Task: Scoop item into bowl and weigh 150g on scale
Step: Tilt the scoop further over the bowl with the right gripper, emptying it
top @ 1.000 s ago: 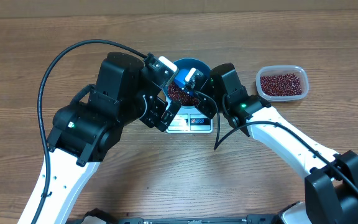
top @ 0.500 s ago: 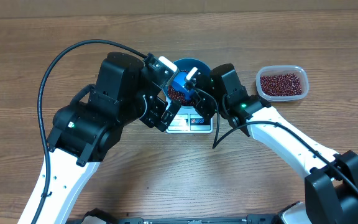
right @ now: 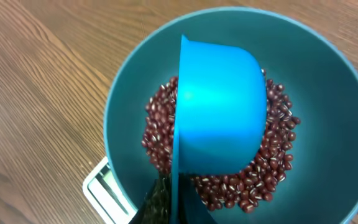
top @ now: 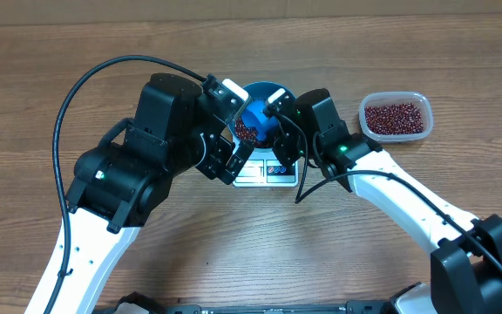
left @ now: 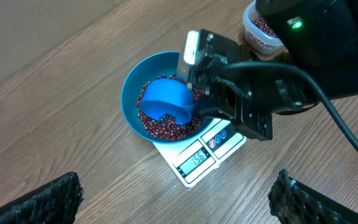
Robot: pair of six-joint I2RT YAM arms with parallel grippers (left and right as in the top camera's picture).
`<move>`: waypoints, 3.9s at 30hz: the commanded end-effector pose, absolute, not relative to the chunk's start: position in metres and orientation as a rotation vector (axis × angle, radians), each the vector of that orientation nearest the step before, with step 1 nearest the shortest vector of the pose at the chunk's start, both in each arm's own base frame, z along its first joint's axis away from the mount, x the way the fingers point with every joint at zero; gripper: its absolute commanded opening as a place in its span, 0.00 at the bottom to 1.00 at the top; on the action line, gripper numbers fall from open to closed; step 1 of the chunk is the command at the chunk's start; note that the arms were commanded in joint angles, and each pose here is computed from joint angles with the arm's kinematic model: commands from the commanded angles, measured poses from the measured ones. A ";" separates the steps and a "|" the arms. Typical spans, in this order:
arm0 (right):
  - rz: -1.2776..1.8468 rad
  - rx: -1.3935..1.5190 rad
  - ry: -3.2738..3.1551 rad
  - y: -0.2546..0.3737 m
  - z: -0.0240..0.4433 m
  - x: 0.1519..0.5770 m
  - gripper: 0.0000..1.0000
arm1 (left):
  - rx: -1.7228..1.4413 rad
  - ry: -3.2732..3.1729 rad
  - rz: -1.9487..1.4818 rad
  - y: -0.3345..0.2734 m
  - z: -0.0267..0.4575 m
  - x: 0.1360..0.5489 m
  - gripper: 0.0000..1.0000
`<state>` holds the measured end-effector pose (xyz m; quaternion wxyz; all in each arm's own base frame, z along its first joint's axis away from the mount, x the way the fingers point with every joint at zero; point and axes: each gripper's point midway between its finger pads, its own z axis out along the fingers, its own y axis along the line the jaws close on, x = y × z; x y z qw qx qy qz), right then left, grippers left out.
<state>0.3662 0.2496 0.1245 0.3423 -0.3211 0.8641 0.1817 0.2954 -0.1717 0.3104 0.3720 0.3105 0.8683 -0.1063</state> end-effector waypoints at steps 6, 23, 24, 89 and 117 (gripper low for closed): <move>0.579 -0.724 2.165 0.255 0.171 0.373 0.04 | 0.787 2.211 -0.299 -0.175 0.318 0.296 0.99; 0.748 -0.547 2.183 0.227 0.185 0.387 0.04 | 0.787 2.211 -0.299 -0.175 0.318 0.296 1.00; 0.748 -0.548 2.177 0.227 0.188 0.387 0.04 | 0.787 2.211 -0.299 -0.175 0.318 0.296 0.99; 0.373 -0.891 2.032 0.202 0.199 0.382 0.04 | 0.787 2.211 -0.299 -0.175 0.318 0.296 1.00; 0.398 -0.895 1.997 0.214 0.206 0.380 0.04 | 0.787 2.211 -0.299 -0.175 0.318 0.296 0.99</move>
